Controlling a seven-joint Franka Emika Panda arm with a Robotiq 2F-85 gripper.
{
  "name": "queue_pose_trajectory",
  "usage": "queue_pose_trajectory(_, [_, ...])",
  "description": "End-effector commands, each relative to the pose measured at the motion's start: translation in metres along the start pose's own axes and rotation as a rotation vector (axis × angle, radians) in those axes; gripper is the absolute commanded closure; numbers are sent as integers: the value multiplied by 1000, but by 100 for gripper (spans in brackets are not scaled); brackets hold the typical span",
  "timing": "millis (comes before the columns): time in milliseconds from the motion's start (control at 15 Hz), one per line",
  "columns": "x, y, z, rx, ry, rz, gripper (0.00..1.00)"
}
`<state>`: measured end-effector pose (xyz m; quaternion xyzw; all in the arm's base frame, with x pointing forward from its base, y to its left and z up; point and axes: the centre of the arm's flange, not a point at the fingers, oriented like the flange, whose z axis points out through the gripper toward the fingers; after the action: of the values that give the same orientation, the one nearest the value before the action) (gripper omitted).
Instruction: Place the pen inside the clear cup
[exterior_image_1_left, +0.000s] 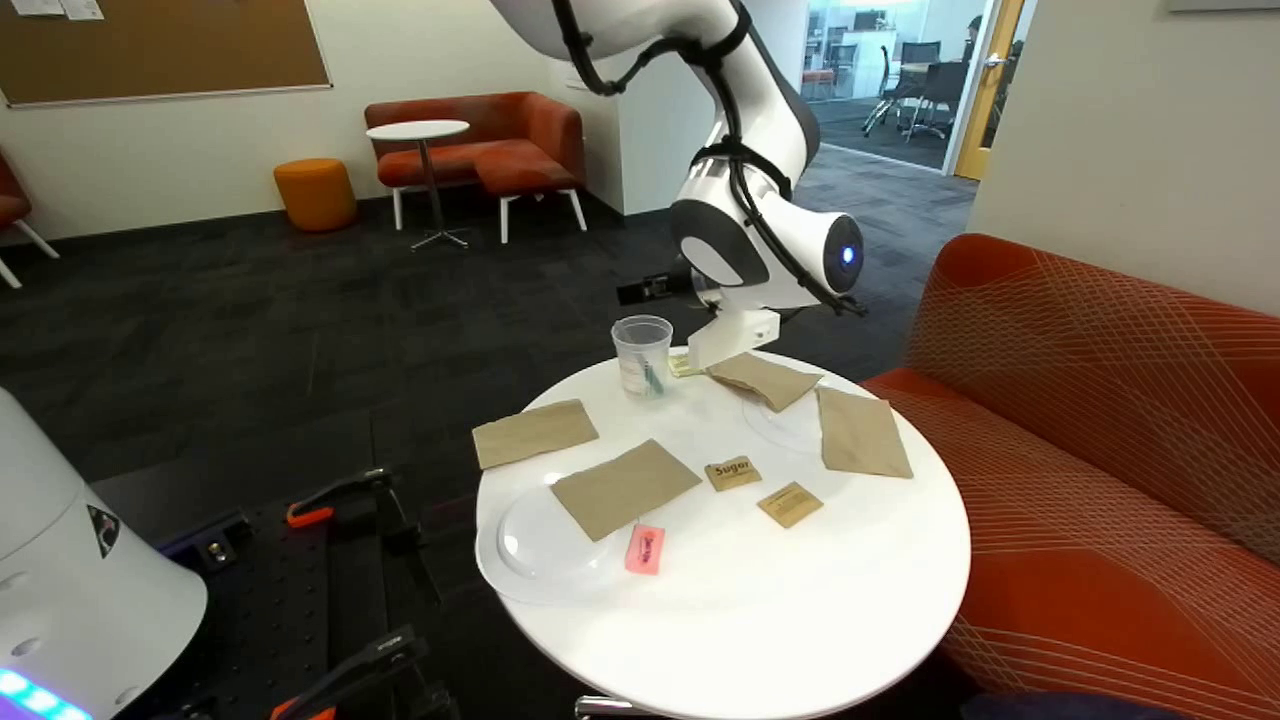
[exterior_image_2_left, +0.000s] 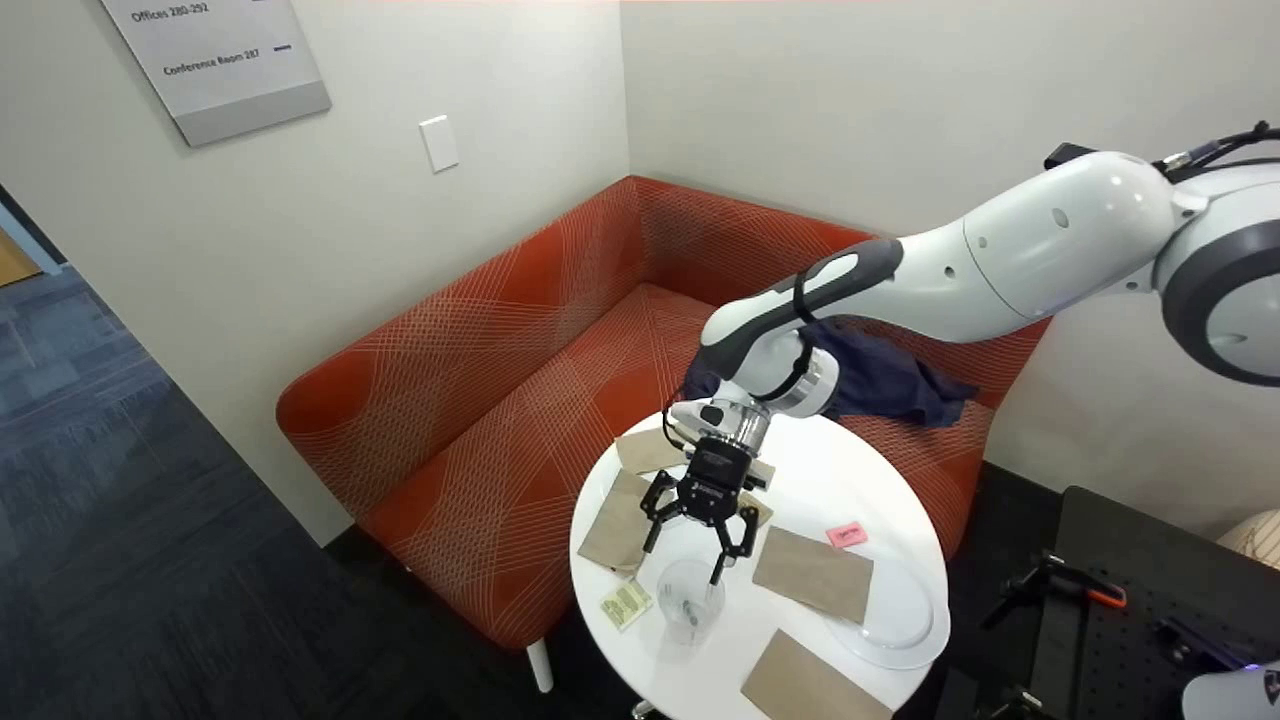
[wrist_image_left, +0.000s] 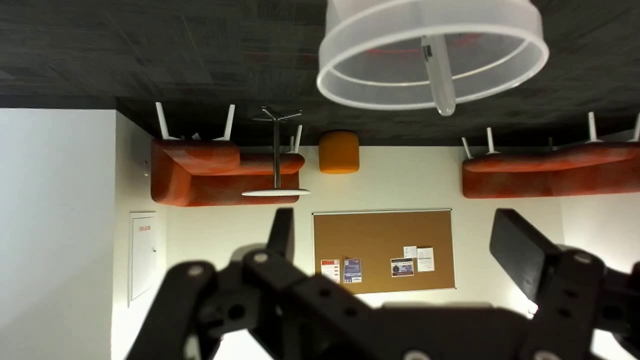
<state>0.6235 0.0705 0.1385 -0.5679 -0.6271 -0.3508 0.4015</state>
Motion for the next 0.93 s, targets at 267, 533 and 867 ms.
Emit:
queue_pose_trajectory(267, [72, -26, -22, -24, -15, -87, 0])
queue_pose_trajectory(533, [105, -39, -31, -35, -20, -124, 0])
queue_pose_trajectory(867, [145, -55, -41, -55, -21, -155, 0])
